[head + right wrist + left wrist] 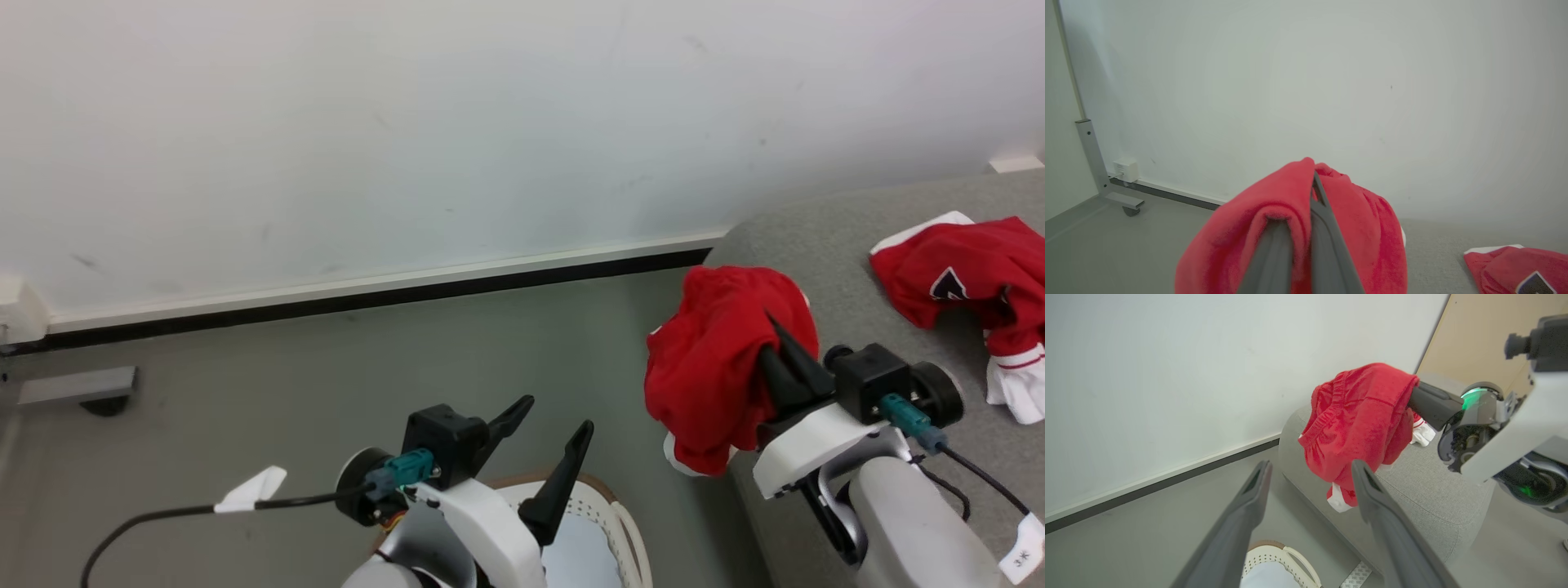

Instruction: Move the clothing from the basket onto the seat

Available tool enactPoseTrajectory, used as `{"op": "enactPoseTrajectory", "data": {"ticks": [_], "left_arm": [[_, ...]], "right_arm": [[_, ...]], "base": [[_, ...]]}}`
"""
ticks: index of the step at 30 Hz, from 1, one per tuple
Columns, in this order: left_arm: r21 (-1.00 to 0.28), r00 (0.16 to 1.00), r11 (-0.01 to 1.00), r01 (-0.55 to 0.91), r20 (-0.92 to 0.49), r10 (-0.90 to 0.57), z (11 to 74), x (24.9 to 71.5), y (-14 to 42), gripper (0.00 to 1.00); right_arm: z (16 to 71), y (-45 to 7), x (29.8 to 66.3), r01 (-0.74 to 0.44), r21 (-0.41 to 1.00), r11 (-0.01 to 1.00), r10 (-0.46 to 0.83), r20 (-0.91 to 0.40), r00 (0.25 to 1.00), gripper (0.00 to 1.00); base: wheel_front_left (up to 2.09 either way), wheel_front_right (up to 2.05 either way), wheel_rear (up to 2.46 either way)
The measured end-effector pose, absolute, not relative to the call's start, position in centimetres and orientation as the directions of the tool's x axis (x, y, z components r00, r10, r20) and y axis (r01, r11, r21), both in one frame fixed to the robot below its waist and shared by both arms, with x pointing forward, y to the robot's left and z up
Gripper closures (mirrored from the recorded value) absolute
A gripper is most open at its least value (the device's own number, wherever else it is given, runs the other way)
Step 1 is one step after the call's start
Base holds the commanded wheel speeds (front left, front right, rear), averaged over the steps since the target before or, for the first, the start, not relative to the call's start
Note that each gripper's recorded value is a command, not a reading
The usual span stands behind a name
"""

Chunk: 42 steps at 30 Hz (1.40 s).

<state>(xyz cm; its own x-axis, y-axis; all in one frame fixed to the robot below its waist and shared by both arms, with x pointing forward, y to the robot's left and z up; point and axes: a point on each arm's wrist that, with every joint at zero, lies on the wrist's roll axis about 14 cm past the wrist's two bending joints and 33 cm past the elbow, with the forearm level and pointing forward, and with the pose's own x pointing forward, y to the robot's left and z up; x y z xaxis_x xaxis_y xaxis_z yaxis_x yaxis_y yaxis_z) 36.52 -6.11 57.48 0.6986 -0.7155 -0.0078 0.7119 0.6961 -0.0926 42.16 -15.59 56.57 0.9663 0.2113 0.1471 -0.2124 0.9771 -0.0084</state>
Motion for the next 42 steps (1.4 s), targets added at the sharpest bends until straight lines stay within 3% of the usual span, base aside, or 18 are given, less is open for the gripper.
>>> {"op": "enactPoseTrajectory", "data": {"ticks": [10, 23, 33, 42], "left_arm": [[-0.123, 0.569, 0.565, 0.816, -0.002, -0.822, 56.3, 34.8, -11.4, 0.0], [-0.141, 0.504, 0.499, 0.855, 0.0, -0.864, 55.6, 34.4, -13.6, 0.0], [-0.156, 0.502, 0.497, 0.854, -0.005, -0.865, 54.1, 38.1, -12.6, 0.0], [-0.2, 0.521, 0.513, 0.835, -0.018, -0.854, 51.0, 43.1, -10.6, 0.0]], "right_arm": [[58.5, -25.8, 39.7, 0.042, -0.027, 0.999, -0.036, 0.21, 0.977, 1.0], [57.9, -28.9, 38.6, 0.137, 0.013, 0.99, -0.137, 0.194, 0.971, 1.0], [60.9, -32.4, 44.3, 0.23, 0.098, 0.968, -0.247, 0.236, 0.94, 1.0], [68.5, -42.9, 50.3, 0.499, 0.053, 0.865, -0.485, 0.342, 0.805, 1.0]], "base": [[0.0, 0.0, 0.0], [0.0, 0.0, 0.0], [0.0, 0.0, 0.0], [0.0, 0.0, 0.0]]}}
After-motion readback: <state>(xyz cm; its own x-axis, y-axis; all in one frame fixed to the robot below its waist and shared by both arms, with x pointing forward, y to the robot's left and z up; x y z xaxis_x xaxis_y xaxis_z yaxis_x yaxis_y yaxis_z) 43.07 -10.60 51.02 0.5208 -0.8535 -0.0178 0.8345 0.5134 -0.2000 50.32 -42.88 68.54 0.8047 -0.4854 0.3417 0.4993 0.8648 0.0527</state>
